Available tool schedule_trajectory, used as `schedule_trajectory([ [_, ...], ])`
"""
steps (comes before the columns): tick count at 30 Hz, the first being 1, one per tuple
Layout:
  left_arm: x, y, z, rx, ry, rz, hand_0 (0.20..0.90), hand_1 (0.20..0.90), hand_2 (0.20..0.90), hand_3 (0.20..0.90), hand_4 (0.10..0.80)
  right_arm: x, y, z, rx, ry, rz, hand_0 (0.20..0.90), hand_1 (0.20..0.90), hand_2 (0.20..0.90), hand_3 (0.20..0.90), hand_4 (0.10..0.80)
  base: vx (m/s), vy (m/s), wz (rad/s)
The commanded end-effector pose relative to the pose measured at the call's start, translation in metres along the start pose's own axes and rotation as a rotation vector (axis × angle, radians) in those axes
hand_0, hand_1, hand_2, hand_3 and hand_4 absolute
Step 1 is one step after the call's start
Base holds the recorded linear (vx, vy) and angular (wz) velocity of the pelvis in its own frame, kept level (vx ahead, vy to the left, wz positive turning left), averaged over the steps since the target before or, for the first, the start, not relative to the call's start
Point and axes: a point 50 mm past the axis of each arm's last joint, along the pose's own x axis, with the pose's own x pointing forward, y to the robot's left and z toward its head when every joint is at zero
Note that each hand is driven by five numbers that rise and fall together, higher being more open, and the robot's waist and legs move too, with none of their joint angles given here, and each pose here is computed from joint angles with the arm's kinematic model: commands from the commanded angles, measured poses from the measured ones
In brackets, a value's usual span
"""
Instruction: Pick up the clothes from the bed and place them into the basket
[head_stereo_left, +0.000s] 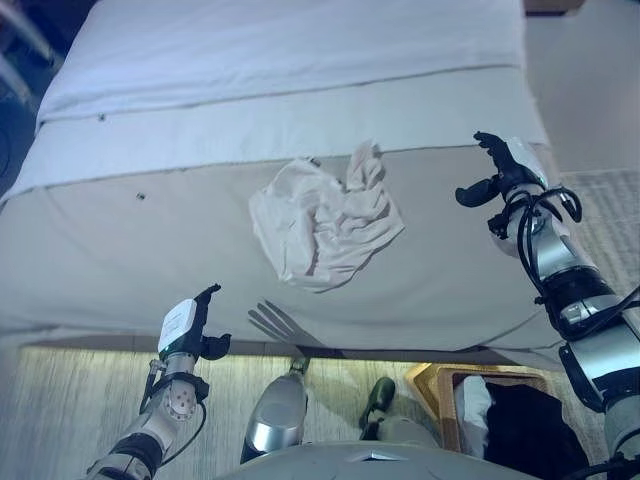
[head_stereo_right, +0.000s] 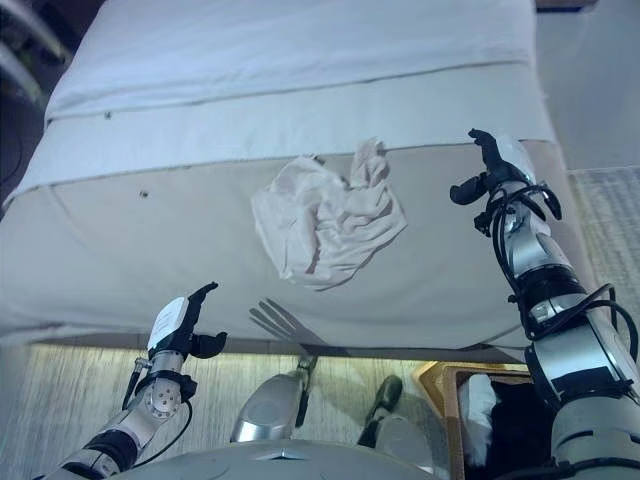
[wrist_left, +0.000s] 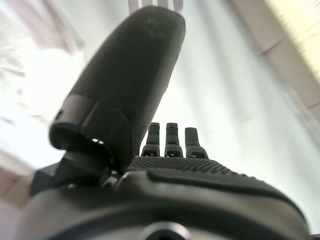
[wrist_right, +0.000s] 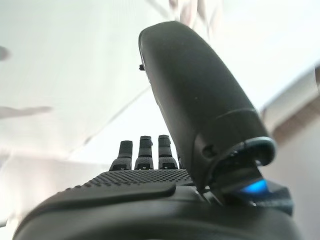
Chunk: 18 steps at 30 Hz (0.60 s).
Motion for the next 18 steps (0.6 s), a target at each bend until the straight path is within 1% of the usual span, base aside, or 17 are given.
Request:
schedule_trajectory([
  [1,0.016,0.042,0.015,0.006,-0.146,0.176,0.900,0.900,0.900,0.900,0.800,0.011,-0.044,0.060,-0.104,-0.183,-0.104,0.900,0.900,0.900,0.900,0.800,-0.012,0.045,0.19],
  [4,0.017,0.047,0.020,0.005,-0.187,0.204,0.900,0.900,0.900,0.900,0.800,0.012,-0.045,0.065,-0.123,-0.194,-0.100,0.900,0.900,0.900,0.900,0.800,0.010,0.042,0.26],
  [6,0.019,0.056,0.026,0.022,-0.235,0.257,0.900,0.900,0.900,0.900,0.800,0.011,-0.042,0.070,-0.127,-0.196,-0.111,0.900,0.900,0.900,0.900,0.800,0.041,0.038,0.25],
  [11,0.016,0.068,0.027,0.027,-0.257,0.311,0.900,0.900,0.900,0.900,0.800,0.010,-0.029,0.072,-0.130,-0.204,-0.098,0.900,0.900,0.900,0.900,0.800,0.131,0.006,0.18],
  [13,0.015,0.074,0.031,0.029,-0.297,0.331,0.900,0.900,0.900,0.900,0.800,0.009,-0.024,0.074,-0.113,-0.199,-0.100,0.900,0.900,0.900,0.900,0.800,0.056,0.031,0.07],
  [18,0.011,0.075,0.037,0.001,-0.341,0.332,0.900,0.900,0.900,0.900,0.800,0.010,-0.016,0.072,-0.088,-0.167,-0.092,0.900,0.900,0.900,0.900,0.800,0.046,0.044,0.09],
])
